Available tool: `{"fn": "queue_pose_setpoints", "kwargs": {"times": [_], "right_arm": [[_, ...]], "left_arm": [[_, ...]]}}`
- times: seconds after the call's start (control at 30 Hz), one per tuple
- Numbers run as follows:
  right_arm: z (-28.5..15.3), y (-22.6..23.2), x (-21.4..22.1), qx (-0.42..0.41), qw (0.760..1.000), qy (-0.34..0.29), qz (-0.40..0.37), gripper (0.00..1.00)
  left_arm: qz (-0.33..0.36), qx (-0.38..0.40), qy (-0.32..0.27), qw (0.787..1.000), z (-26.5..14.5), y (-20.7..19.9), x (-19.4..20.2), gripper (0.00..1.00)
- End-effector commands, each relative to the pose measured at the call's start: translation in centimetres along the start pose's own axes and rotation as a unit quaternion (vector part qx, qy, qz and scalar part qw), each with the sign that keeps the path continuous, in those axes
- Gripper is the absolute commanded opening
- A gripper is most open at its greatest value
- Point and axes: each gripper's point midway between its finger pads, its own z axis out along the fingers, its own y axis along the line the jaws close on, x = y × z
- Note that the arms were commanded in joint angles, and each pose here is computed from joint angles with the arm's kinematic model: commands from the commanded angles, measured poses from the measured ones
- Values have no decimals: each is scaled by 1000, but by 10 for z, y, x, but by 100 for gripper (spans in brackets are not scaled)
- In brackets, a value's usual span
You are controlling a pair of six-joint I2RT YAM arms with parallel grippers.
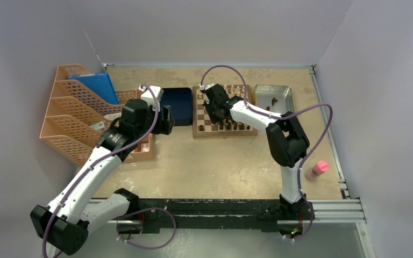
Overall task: Set up the chess pieces on the board
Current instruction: Adjust the chess piece on the chessboard.
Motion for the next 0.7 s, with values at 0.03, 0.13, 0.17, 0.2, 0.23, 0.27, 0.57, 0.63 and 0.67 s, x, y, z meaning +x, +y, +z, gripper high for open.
{"fn": "queue_pose_setpoints", "kwargs": {"times": [0.03,0.13,0.17,0.2,0.23,0.27,0.57,0.63,0.67], "right_arm": [[-3,0,-16,6,1000,-18,4,17],[-2,1,-16,6,1000,-17,4,19],[-2,0,-16,6,1000,-16,5,20],[-3,0,-16,6,1000,-16,4,21],[-3,0,-16,6,1000,-16,4,23],[-4,1,-17,5,1000,-17,4,25],[-33,-2,-60,13,997,-74,21,49],[-44,-8,-74,21,995,-91,31,50],[-50,-12,-81,25,994,-100,38,50]], "left_arm": [[2,4,-29,1000,-2,-3,-17,65],[2,5,-30,1000,-2,-3,-18,65],[2,5,-29,1000,-2,-3,-17,65],[2,5,-28,1000,-2,-3,-17,65],[2,5,-28,1000,-2,-3,-17,65],[2,5,-28,1000,-2,-3,-16,65],[-1,13,-26,1000,-4,-6,-17,65],[-3,12,-25,1000,-3,-6,-16,65],[-3,14,-27,1000,-3,-7,-18,65]]}}
